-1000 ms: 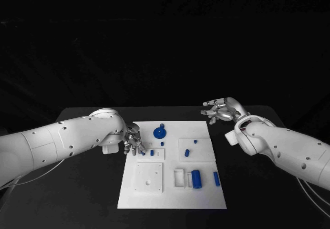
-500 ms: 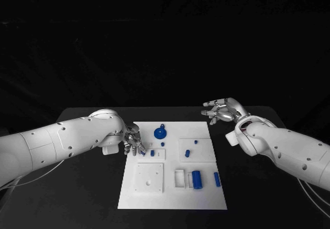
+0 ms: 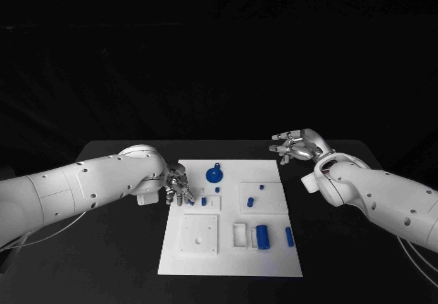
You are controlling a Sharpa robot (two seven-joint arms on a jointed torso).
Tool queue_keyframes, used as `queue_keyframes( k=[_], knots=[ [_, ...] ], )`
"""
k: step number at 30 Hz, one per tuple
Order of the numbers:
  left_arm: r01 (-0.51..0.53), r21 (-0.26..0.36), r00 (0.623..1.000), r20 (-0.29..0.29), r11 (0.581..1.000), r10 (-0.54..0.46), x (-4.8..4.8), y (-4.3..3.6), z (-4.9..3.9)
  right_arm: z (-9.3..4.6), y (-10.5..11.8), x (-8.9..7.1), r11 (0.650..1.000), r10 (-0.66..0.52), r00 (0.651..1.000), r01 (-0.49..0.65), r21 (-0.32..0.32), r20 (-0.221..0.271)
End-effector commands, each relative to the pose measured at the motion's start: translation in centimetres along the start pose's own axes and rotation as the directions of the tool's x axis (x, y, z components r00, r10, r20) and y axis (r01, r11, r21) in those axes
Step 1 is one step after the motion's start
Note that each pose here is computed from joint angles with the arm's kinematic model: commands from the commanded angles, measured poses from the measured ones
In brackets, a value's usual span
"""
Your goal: Assemble the parts on the task board
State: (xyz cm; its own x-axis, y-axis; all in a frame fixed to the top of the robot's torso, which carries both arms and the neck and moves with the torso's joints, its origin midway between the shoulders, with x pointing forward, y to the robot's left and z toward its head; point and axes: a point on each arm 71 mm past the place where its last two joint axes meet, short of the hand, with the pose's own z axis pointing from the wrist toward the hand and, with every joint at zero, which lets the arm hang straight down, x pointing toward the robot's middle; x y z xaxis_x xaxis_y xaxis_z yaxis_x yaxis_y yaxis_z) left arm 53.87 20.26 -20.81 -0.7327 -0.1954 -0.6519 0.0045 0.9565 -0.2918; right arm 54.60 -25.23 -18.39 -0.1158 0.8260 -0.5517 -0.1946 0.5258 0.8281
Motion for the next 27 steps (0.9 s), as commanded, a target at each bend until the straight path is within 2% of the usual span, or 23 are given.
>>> queue_keyframes(
  k=[1,17,27],
  knots=[
    [0.013,0.008,1.000,0.015,1.000,-0.013,0.11,-0.15,0.03,-0.01,0.07,0.14,1.000,0.001,1.000,-0.001,-0.009,-0.014],
    [-0.005,0.012,0.999,0.040,1.000,0.004,0.71,-0.32,0.03,-0.10,-0.13,0.09,1.000,0.000,1.000,0.000,-0.006,-0.015],
    [-0.021,0.007,0.999,0.031,1.000,0.021,1.00,-0.29,-0.02,-0.15,-0.24,0.13,1.000,0.000,1.000,-0.001,-0.004,-0.016]
  ],
)
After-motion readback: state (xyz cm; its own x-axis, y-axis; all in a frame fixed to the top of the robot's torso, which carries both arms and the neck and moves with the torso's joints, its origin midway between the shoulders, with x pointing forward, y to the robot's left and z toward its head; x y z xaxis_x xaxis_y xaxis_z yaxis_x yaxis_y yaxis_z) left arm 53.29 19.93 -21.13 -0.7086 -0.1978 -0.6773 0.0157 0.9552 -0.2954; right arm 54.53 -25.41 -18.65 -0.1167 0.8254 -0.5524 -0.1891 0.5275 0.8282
